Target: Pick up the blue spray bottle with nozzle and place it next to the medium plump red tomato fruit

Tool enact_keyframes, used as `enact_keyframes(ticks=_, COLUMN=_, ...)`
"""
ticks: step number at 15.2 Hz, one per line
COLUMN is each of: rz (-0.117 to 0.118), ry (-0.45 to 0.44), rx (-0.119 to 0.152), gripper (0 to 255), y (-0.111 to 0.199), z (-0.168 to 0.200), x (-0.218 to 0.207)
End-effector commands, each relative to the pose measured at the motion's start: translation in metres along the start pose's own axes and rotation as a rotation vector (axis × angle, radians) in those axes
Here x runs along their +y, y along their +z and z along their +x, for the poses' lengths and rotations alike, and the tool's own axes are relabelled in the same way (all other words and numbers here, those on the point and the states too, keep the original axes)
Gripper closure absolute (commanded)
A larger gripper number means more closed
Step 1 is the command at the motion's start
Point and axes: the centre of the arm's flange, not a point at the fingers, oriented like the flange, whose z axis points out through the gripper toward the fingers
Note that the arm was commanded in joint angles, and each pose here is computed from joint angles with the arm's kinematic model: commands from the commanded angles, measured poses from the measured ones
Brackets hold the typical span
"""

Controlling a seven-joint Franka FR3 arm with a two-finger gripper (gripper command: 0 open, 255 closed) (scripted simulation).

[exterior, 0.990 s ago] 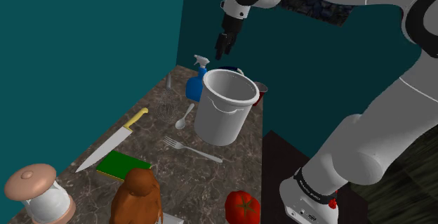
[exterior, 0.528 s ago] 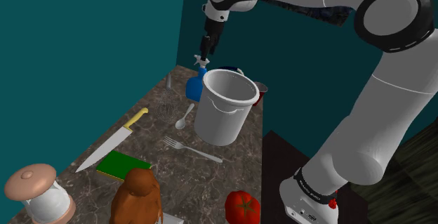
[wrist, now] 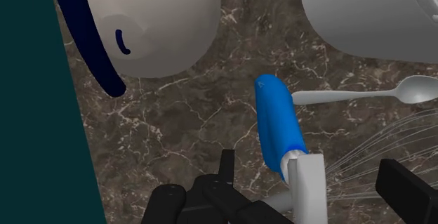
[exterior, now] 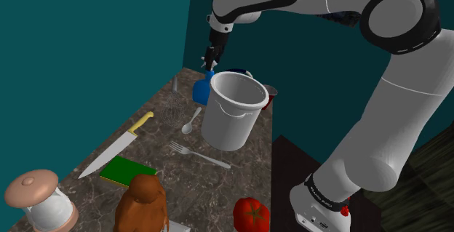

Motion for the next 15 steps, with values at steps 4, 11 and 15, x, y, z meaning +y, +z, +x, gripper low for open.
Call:
enact_keyframes(ticks=4, rz=0.000, ry=0.000, rx=0.001, gripper=0, y=0.0012, z=-0.0001, x=0.0003)
enact_keyframes(ticks=11, rz=0.000, ry=0.000, rx=0.001, gripper=255, y=0.0011, z=-0.0001, x=0.0003)
enact_keyframes(ticks=15, rz=0.000, ry=0.000, rx=0.001, gripper=255, y=0.0012, z=0.0001, x=0.0003)
